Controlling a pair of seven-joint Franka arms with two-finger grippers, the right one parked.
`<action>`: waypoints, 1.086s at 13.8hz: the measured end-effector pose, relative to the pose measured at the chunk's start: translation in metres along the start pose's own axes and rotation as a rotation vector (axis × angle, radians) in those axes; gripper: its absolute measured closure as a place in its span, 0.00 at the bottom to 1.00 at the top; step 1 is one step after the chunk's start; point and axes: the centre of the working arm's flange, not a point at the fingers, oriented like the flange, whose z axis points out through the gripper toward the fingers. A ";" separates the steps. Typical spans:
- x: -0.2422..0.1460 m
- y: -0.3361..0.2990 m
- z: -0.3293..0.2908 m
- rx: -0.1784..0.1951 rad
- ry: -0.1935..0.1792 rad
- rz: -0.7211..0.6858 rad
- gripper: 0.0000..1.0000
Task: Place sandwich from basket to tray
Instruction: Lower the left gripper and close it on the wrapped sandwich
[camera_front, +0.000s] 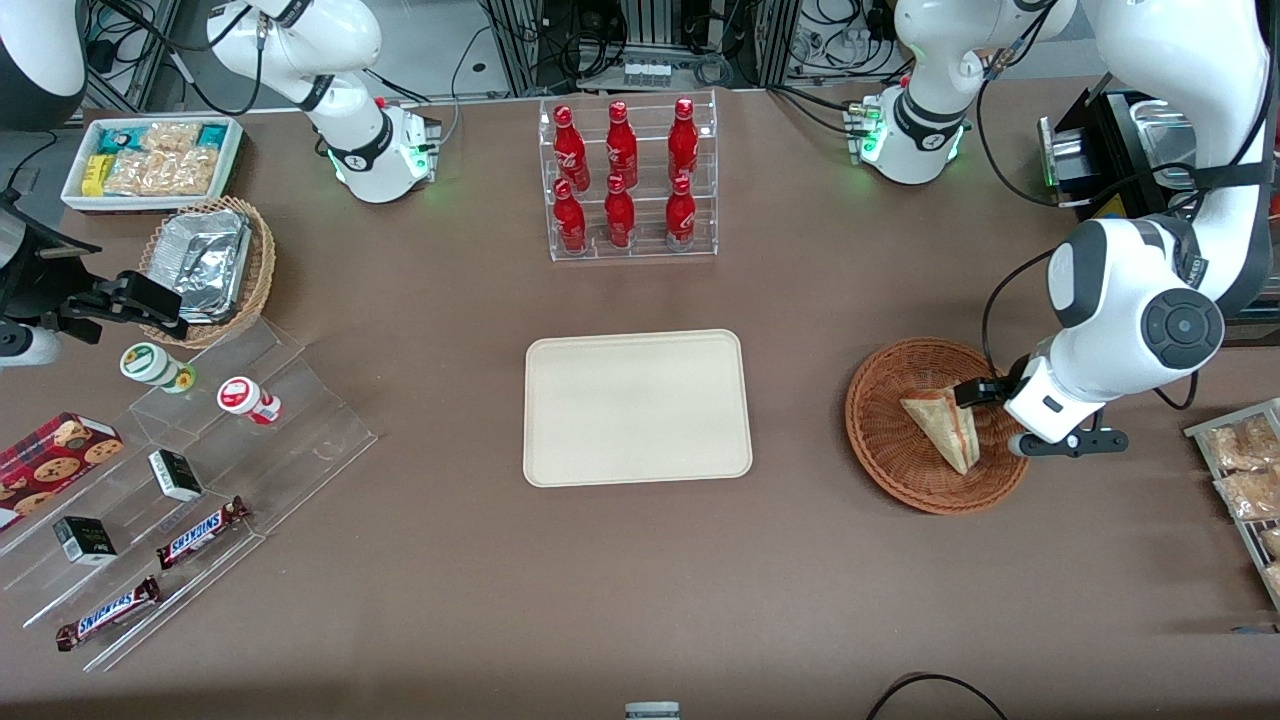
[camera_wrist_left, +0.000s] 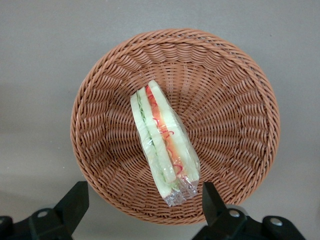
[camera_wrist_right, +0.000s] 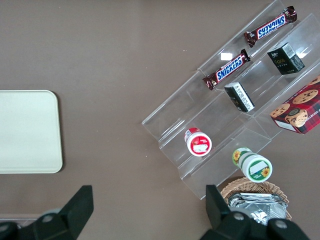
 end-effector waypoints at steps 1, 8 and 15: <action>-0.002 0.000 0.001 -0.002 0.016 -0.044 0.00; -0.031 0.011 0.022 -0.038 0.115 -0.351 0.00; -0.035 0.015 0.036 -0.044 0.104 -0.492 0.00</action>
